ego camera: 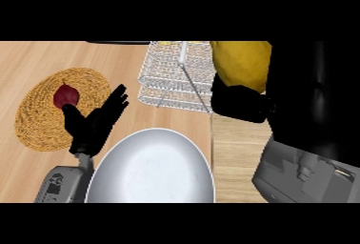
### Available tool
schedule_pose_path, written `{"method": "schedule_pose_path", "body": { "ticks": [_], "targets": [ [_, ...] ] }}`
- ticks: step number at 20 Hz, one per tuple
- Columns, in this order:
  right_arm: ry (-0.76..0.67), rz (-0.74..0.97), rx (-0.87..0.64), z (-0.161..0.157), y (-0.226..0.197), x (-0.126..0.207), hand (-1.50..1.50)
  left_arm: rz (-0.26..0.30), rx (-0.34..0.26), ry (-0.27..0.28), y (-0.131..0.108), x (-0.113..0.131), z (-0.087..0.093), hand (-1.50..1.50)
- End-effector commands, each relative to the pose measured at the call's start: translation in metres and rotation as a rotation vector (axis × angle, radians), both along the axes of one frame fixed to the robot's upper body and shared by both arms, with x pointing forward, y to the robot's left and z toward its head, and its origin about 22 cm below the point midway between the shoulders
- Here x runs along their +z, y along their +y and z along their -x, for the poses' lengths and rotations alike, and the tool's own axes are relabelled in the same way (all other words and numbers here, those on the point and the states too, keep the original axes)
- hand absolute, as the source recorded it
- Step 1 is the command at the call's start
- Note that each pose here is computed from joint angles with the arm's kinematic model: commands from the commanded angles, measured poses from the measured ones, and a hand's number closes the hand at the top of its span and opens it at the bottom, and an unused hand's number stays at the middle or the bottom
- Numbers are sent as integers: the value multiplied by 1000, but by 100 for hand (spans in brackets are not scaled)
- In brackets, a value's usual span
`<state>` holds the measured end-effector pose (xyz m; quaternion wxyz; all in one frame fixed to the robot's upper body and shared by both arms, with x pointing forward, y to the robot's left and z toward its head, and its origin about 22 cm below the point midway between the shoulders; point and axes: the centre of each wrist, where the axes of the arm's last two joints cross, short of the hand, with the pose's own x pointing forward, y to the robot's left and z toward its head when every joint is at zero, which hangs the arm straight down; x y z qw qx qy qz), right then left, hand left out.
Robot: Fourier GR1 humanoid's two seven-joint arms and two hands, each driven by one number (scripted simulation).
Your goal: Pick the lemon from the tray and place it in the tiered basket
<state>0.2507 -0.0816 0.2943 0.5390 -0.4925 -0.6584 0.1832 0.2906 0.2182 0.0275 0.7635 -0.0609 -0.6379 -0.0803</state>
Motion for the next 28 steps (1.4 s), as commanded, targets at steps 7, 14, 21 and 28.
{"method": "schedule_pose_path", "body": {
  "ticks": [7, 14, 21, 28],
  "targets": [
    [119, -141, -125, -93, 28, 26, 150, -1, 5, 1, -9, -7, 2, 0],
    [103, -196, -97, -146, 39, -7, 150, -4, -15, -13, 2, 1, 10, 0],
    [53, -503, -19, -165, 35, -20, -150, -7, -41, -22, -1, 12, -7, 0],
    [-31, -500, 106, -180, 59, -38, -150, -2, -73, -14, -16, 5, -5, 0]
  ]
}}
